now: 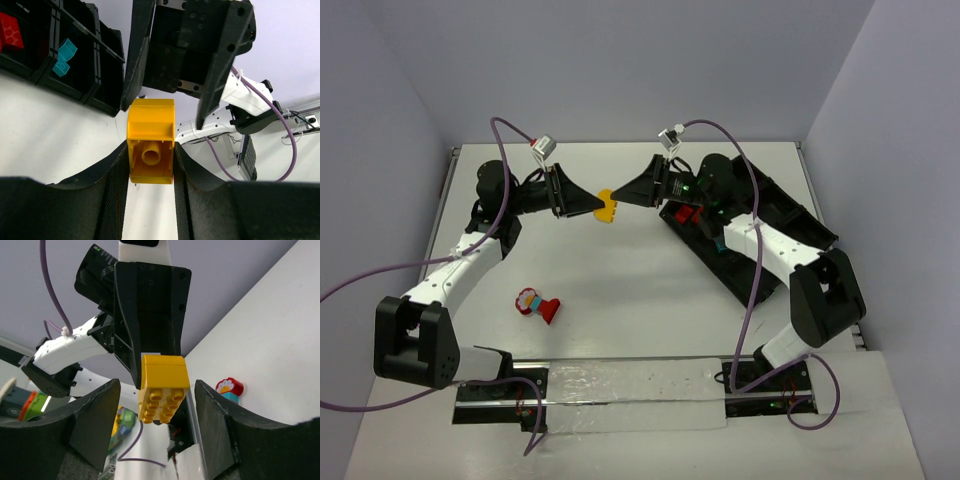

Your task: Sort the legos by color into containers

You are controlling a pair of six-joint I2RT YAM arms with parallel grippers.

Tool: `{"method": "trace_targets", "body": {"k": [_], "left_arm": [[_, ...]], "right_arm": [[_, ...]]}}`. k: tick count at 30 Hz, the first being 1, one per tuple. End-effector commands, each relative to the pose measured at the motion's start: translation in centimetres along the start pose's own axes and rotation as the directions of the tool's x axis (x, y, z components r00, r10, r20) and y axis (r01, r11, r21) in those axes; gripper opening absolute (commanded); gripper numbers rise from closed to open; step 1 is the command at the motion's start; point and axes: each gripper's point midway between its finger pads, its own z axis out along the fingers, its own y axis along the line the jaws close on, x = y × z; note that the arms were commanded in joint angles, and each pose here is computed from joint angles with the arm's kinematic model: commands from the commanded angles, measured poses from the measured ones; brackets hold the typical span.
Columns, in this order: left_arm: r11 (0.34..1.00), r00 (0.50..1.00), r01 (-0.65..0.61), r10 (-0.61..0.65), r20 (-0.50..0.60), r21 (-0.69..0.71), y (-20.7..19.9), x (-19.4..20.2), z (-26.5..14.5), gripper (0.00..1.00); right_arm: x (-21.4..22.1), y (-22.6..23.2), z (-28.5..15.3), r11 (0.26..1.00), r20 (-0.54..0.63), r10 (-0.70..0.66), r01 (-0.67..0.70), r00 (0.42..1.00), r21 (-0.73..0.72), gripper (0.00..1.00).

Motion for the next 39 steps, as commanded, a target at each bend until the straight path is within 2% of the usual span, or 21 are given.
{"method": "trace_targets", "body": {"k": [1, 9, 13, 18, 19, 30, 36, 39], "left_arm": [[0.995, 0.997, -0.083, 0.083, 0.007, 0.050, -2.1, -0.3, -0.5, 0.00], [0.995, 0.997, -0.081, 0.081, 0.009, 0.050, -2.1, -0.2, -0.5, 0.00], [0.996, 0.997, -0.081, 0.081, 0.010, 0.049, -2.2, -0.3, -0.5, 0.00], [0.995, 0.996, -0.085, 0.084, 0.014, 0.046, -2.3, -0.5, -0.6, 0.00], [0.995, 0.996, -0.086, 0.086, 0.015, 0.045, -2.3, -0.6, -0.6, 0.00], [0.993, 0.989, -0.120, 0.120, 0.082, -0.005, -2.4, -2.7, -3.5, 0.00], [0.992, 0.986, -0.127, 0.129, 0.108, -0.028, -2.3, -3.4, -4.6, 0.00], [0.993, 0.987, -0.113, 0.117, 0.113, -0.044, -1.7, -3.5, -4.9, 0.00]], "right_arm": [[-0.8, 2.3, 0.8, 0.995, -0.001, -0.049, 0.048, 0.999, -0.086, 0.65], [-0.3, 2.2, 1.3, 0.994, -0.020, -0.030, 0.028, 0.999, -0.106, 0.57], [-0.1, 2.0, 1.4, 0.994, -0.022, -0.019, 0.017, 1.000, -0.109, 0.40], [0.6, 1.4, 1.2, 0.995, -0.026, 0.006, -0.008, 1.000, -0.097, 0.02], [0.8, 1.1, 1.1, 0.996, -0.026, 0.012, -0.014, 1.000, -0.090, 0.00], [2.1, -1.3, -1.5, 0.999, -0.014, 0.048, -0.048, 0.999, -0.002, 0.00], [2.0, -2.8, -2.4, 0.995, -0.031, 0.018, -0.015, 0.999, 0.099, 0.00], [1.3, -3.9, -3.5, 0.976, -0.025, -0.018, 0.023, 1.000, 0.215, 0.00]]}}
